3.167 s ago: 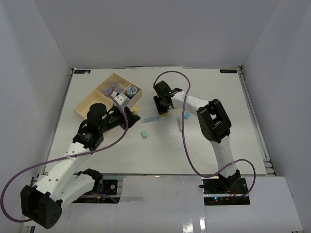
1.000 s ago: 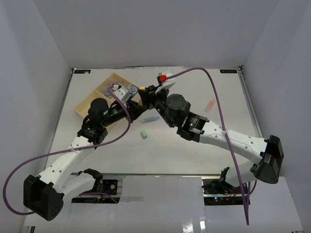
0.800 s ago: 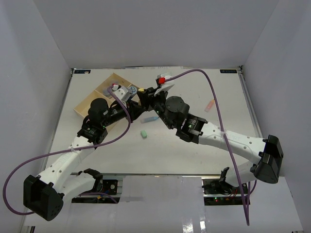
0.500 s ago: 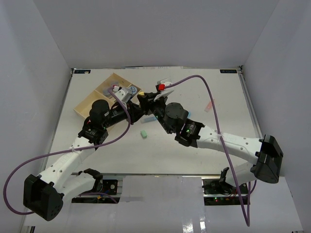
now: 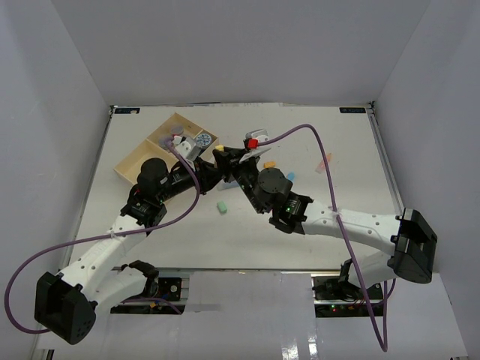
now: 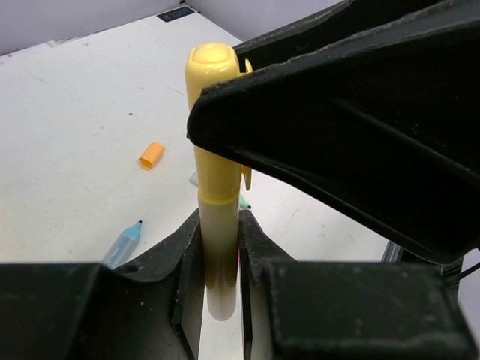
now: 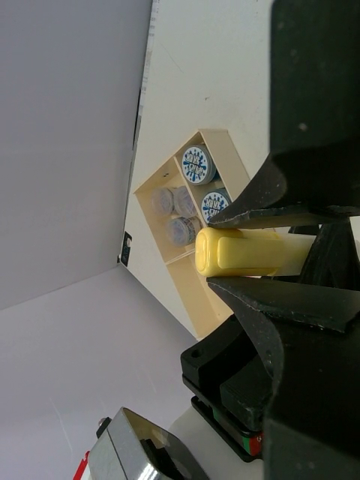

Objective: Sort the stationery into containers
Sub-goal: Close the pen cap on the pen.

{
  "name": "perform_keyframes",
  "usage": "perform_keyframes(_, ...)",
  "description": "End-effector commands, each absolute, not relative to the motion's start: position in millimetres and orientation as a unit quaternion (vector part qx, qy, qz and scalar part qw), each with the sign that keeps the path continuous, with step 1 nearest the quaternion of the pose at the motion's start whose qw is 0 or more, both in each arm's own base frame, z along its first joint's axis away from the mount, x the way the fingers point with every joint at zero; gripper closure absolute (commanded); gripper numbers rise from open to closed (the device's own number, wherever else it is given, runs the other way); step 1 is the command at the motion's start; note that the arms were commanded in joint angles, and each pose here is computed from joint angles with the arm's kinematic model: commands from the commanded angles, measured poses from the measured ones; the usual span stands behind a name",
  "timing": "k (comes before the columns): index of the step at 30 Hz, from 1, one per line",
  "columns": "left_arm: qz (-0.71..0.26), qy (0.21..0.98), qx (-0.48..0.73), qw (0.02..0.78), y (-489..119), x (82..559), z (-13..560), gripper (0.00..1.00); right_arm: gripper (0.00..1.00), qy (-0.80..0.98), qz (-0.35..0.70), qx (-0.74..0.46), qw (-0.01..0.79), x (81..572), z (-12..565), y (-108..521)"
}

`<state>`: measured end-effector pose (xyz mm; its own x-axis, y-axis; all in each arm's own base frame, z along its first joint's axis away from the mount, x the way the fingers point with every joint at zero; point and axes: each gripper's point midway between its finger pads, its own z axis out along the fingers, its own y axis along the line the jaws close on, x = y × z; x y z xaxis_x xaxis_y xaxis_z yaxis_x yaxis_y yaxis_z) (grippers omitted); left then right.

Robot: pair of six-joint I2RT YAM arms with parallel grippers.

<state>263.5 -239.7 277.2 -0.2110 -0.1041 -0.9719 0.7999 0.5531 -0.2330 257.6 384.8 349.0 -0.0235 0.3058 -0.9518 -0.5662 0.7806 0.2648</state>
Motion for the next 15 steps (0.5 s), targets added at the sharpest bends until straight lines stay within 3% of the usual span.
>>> perform_keyframes(1,-0.394,0.634,0.243,0.619,-234,266,307,0.89,0.86,0.632,0.314,-0.088,0.703,254,356,378)
perform_keyframes(9,-0.394,0.611,0.250,0.639,-232,262,318,0.90,0.86,0.658,0.309,-0.103,0.679,248,330,385)
perform_keyframes(15,-0.389,0.590,0.272,0.653,-232,256,326,0.96,0.87,0.695,0.283,-0.126,0.649,243,308,379)
